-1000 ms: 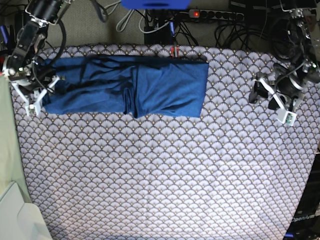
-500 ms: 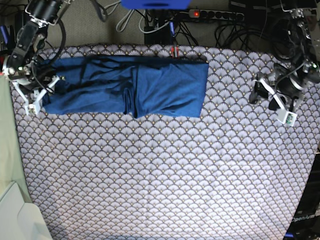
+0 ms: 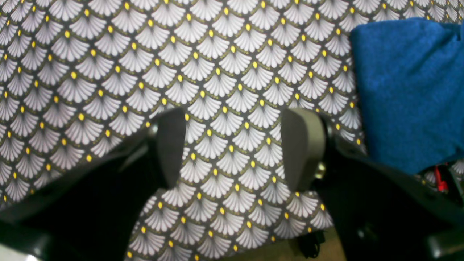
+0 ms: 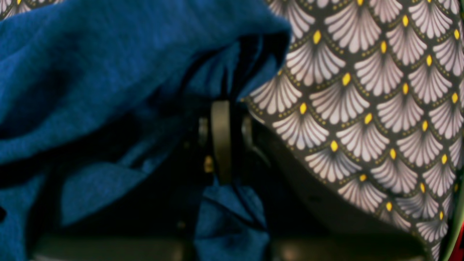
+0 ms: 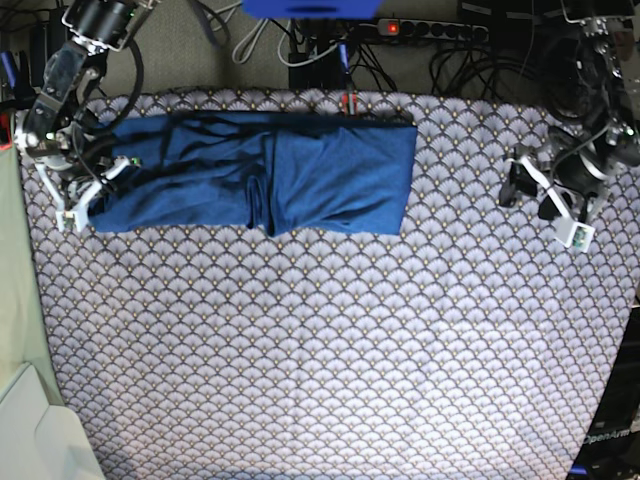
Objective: Fold the T-shirt properly
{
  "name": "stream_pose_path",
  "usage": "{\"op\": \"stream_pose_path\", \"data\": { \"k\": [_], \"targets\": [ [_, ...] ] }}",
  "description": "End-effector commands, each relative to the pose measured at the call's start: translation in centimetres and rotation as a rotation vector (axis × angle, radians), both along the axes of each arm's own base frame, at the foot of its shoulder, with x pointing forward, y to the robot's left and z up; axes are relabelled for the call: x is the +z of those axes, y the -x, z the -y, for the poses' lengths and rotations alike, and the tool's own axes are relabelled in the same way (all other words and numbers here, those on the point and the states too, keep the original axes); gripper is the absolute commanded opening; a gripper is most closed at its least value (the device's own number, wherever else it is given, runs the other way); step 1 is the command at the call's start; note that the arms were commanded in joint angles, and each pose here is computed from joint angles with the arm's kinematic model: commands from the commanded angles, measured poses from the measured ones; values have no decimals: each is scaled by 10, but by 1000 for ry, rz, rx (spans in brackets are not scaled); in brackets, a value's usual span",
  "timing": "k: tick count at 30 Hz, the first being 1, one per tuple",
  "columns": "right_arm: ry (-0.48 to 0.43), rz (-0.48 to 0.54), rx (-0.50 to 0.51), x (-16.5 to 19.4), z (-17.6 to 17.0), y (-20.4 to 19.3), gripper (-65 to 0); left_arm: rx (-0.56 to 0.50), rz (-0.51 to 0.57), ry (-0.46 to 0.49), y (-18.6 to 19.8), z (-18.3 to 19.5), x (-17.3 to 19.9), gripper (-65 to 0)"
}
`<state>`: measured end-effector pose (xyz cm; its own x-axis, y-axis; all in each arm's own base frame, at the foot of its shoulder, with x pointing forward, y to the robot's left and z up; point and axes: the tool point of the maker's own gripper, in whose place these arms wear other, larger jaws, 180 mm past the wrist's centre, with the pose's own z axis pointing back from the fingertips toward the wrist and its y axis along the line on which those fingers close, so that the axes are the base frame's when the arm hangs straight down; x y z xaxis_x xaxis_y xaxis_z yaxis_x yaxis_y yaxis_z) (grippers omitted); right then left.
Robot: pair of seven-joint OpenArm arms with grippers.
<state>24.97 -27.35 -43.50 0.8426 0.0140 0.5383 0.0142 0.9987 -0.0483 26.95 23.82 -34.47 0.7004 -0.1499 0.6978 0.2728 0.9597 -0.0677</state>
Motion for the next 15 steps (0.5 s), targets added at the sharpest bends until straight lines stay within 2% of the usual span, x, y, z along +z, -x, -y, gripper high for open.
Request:
{"op": "stream_pose_path", "data": {
  "k": [1, 7, 10, 15],
  "targets": [
    [-5, -68, 17, -8, -6, 11, -648, -6, 41, -7, -6, -3, 12, -246],
    [78, 36, 28, 32, 2, -2, -650, -5, 52, -12, -7, -4, 16, -246],
    [109, 115, 33, 59, -6, -8, -650, 62, 75, -26, -7, -26, 25, -246],
    [128, 190, 38, 85, -20, -9, -650, 159, 110, -48, -5, -60, 38, -246]
  ]
}}
